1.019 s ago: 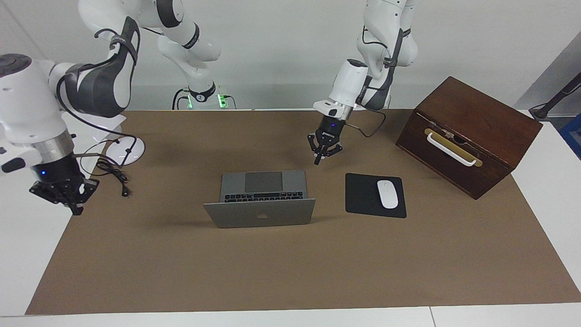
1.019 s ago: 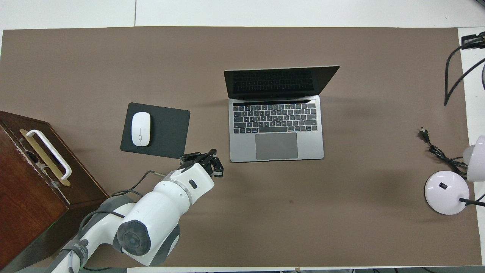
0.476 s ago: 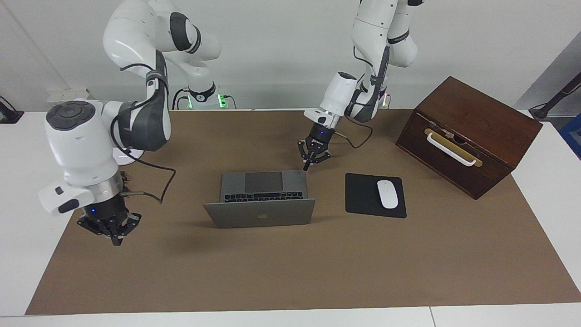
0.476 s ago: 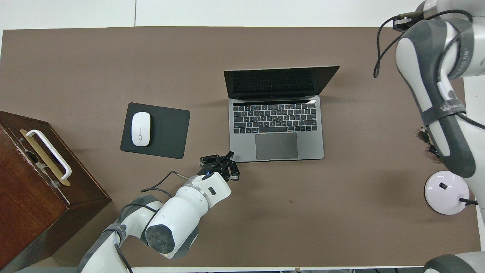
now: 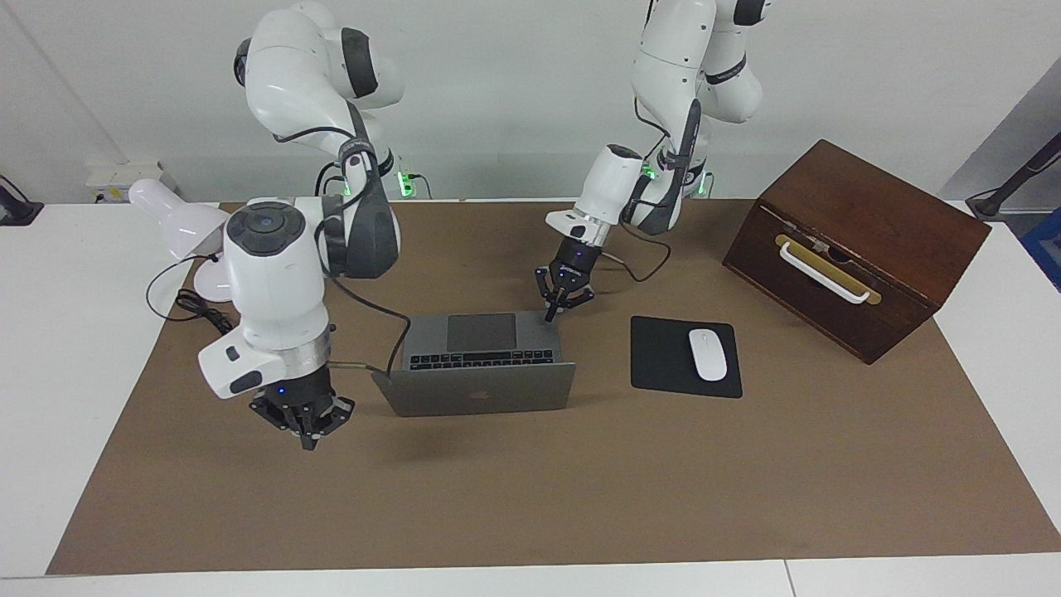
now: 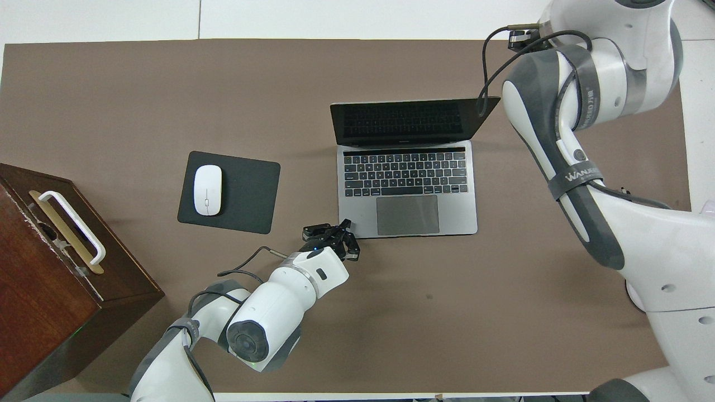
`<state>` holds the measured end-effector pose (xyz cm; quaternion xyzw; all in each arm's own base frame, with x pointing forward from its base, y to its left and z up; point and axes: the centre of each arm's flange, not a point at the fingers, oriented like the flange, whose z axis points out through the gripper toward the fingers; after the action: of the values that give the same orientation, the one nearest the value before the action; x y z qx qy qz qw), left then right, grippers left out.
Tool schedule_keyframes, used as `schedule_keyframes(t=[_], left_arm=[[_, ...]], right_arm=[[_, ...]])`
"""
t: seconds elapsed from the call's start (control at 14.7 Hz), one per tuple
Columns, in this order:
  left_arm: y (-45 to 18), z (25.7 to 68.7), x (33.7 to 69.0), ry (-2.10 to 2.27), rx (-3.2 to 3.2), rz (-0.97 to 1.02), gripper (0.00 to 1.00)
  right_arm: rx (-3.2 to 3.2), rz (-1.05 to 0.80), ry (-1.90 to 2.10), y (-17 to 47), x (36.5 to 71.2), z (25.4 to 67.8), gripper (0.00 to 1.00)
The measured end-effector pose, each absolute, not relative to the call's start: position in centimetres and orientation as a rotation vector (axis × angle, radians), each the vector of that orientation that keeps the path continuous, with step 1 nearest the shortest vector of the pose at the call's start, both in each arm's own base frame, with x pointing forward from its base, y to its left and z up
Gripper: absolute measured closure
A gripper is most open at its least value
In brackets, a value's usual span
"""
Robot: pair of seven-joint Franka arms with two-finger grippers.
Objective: Close laptop with both arms
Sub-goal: 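Press the laptop front with the left gripper while the right gripper reaches the lid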
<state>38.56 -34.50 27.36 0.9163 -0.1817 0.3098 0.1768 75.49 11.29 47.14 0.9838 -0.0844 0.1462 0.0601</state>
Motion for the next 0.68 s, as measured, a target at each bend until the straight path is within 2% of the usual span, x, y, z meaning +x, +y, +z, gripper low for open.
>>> schedule_keyframes(t=[0.34,0.68], left_arm=[[-34.8,26.8,38.2,-0.537,2.595,0.870,0.99],[-34.9,26.8,38.2,-0.579,2.592,0.880,0.99]], right_arm=[[2.986,0.462,-0.429,14.4,74.9,47.2,0.99],[2.988,0.434,-0.435,15.9,74.5,46.9,0.99]])
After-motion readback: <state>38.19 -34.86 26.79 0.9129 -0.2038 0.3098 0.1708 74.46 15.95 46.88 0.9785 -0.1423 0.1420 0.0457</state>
